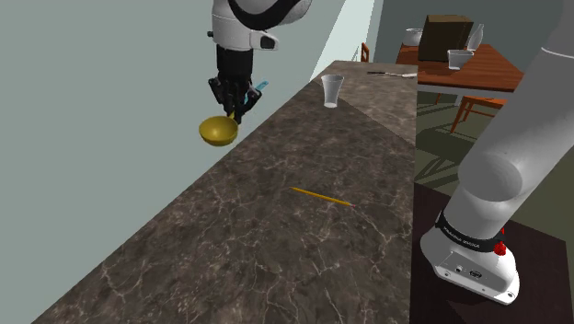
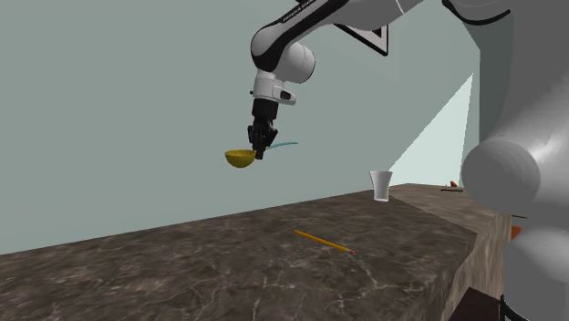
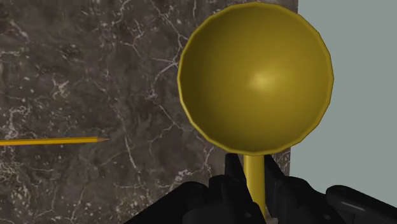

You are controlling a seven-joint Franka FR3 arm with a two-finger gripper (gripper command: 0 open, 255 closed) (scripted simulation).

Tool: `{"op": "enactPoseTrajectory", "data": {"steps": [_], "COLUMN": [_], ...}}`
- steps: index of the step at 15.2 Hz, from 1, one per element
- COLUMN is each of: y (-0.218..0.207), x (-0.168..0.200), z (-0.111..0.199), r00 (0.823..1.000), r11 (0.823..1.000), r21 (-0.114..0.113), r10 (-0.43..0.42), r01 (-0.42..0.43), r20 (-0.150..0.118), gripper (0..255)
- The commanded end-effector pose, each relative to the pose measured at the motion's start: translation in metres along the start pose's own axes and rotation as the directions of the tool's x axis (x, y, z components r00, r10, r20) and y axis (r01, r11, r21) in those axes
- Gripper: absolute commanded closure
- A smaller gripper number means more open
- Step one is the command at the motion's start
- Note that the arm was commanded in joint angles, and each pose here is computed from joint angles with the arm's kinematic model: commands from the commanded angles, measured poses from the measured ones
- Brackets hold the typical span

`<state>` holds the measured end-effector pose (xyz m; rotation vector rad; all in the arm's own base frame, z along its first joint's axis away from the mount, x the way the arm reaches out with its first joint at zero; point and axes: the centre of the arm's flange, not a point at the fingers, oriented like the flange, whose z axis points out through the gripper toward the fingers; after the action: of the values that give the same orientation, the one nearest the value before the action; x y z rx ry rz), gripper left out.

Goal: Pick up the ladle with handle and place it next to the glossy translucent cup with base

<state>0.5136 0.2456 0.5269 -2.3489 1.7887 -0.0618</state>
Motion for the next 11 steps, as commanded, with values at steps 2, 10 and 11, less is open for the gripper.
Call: {"op": "enactPoseTrajectory", "data": {"steps": [2,10,11], "y": [0.004,0.051,0.057], "x": [0.01,0.103,0.115], "z": [-0.012,-0.028,-0.03], "r00": [1.0,1.0,1.0], "r11": [1.0,1.0,1.0], "r21": [0.0,0.0,0.0], "r10": [0.0,0.0,0.0], "r01": [0.0,0.0,0.0], "r20": [0.0,0.0,0.0], "gripper": [255,255,255]}}
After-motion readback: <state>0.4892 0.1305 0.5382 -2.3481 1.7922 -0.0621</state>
